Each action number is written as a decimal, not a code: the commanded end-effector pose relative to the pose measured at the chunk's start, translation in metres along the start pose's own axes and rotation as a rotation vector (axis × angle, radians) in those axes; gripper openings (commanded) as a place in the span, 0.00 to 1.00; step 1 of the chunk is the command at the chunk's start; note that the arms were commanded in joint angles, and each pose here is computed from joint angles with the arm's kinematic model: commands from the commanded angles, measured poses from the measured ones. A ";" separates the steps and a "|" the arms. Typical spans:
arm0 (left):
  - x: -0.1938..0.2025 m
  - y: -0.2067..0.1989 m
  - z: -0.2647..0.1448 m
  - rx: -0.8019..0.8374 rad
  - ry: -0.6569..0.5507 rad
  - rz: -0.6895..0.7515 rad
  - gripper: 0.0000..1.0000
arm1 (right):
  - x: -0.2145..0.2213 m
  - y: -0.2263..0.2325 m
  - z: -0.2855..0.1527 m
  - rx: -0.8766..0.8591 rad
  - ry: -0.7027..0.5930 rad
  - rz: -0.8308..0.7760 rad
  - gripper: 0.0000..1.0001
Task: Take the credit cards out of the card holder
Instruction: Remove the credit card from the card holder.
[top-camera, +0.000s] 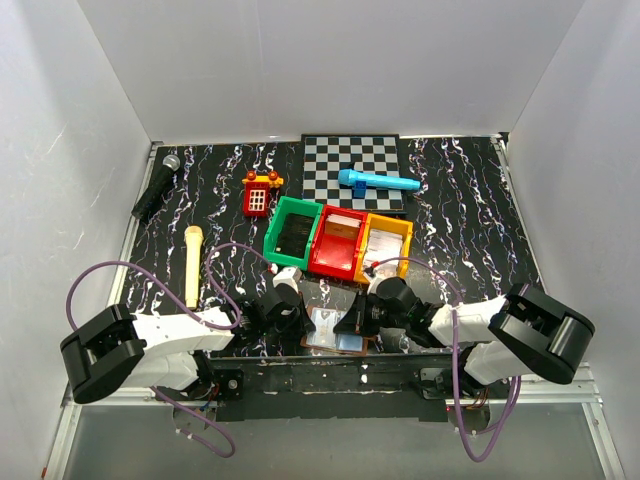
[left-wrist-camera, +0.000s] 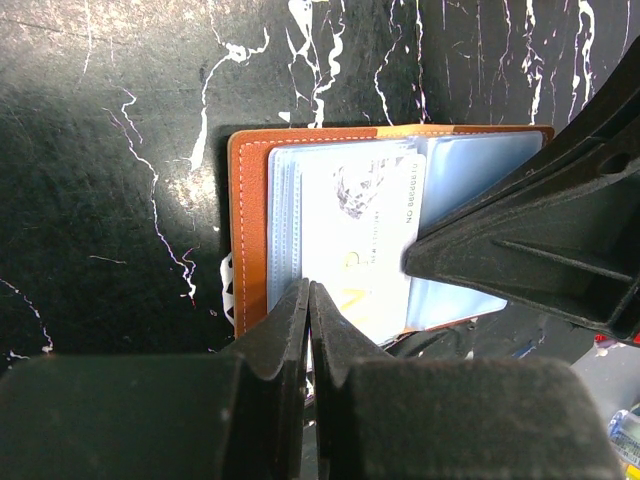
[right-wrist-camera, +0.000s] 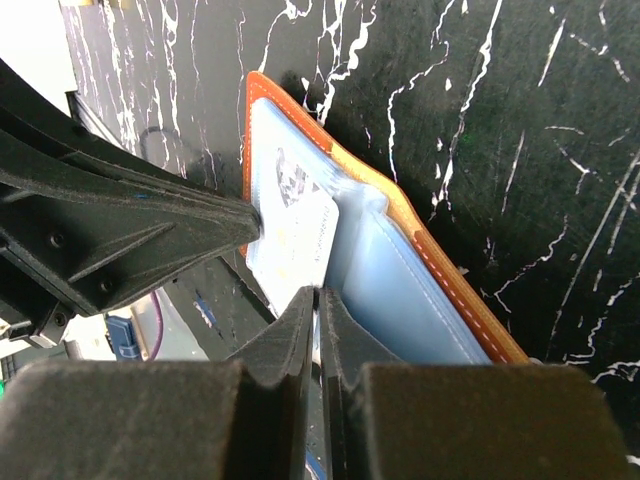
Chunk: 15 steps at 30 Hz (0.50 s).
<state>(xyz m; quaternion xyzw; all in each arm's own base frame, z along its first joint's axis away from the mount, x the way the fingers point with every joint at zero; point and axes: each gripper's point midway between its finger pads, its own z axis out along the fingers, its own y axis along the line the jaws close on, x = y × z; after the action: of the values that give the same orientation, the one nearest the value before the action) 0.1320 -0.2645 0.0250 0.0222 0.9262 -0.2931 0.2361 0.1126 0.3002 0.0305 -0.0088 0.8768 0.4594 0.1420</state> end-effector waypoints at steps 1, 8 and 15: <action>0.036 0.055 -0.001 -0.178 0.112 0.029 0.00 | -0.007 0.028 -0.003 -0.096 -0.012 -0.043 0.10; 0.037 0.057 -0.002 -0.185 0.108 0.022 0.00 | -0.009 0.023 -0.008 -0.072 -0.019 -0.041 0.01; 0.037 0.058 -0.002 -0.189 0.107 0.020 0.00 | -0.013 0.020 -0.010 -0.065 -0.031 -0.032 0.01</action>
<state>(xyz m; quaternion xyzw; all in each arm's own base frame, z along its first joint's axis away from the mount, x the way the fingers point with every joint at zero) 0.1320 -0.2658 0.0248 0.0134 0.9249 -0.2987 0.2350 0.1139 0.2972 0.0394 -0.0108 0.8732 0.4644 0.1473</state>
